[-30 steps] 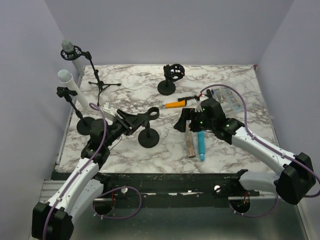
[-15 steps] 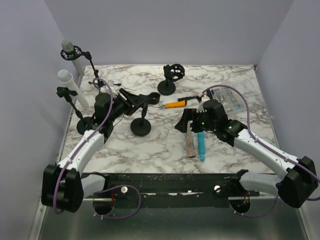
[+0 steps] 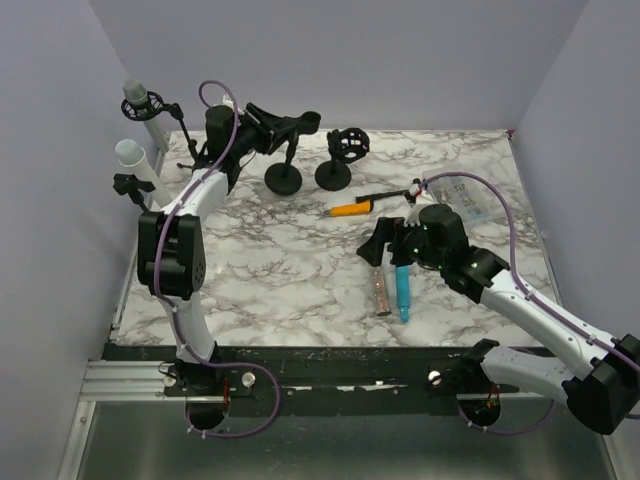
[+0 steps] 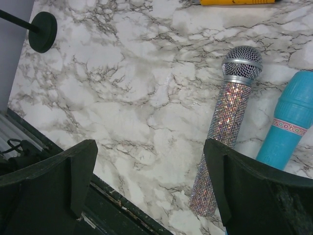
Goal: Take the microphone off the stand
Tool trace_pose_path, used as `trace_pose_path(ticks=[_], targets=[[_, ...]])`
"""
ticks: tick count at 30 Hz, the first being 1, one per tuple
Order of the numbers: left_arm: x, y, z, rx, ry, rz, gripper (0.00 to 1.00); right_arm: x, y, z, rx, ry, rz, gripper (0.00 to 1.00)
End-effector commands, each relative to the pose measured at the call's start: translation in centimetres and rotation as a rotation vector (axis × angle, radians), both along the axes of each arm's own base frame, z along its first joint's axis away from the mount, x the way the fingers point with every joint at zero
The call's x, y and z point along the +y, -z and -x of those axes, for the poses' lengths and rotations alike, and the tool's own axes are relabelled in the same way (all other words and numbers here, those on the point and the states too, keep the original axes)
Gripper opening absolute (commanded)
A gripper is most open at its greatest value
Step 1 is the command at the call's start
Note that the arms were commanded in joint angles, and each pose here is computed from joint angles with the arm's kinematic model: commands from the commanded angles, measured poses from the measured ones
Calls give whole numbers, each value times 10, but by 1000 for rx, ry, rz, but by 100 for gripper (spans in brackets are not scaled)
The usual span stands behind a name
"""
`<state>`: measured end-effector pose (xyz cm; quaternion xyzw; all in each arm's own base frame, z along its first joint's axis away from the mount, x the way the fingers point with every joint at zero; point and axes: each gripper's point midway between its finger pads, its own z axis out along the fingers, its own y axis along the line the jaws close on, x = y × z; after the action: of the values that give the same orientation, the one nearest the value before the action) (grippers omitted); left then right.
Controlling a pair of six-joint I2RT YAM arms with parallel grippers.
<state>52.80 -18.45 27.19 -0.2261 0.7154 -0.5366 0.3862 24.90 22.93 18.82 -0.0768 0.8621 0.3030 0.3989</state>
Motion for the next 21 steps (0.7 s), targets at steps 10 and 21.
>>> trace_pose_path(ticks=[10,21], targets=[[-11,-25,-60,-41,9,235,0,-12,-4,-4,-33,48,29,100],[-6,34,-40,80,1,215,8,-8,-2,0,-11,39,1,100]])
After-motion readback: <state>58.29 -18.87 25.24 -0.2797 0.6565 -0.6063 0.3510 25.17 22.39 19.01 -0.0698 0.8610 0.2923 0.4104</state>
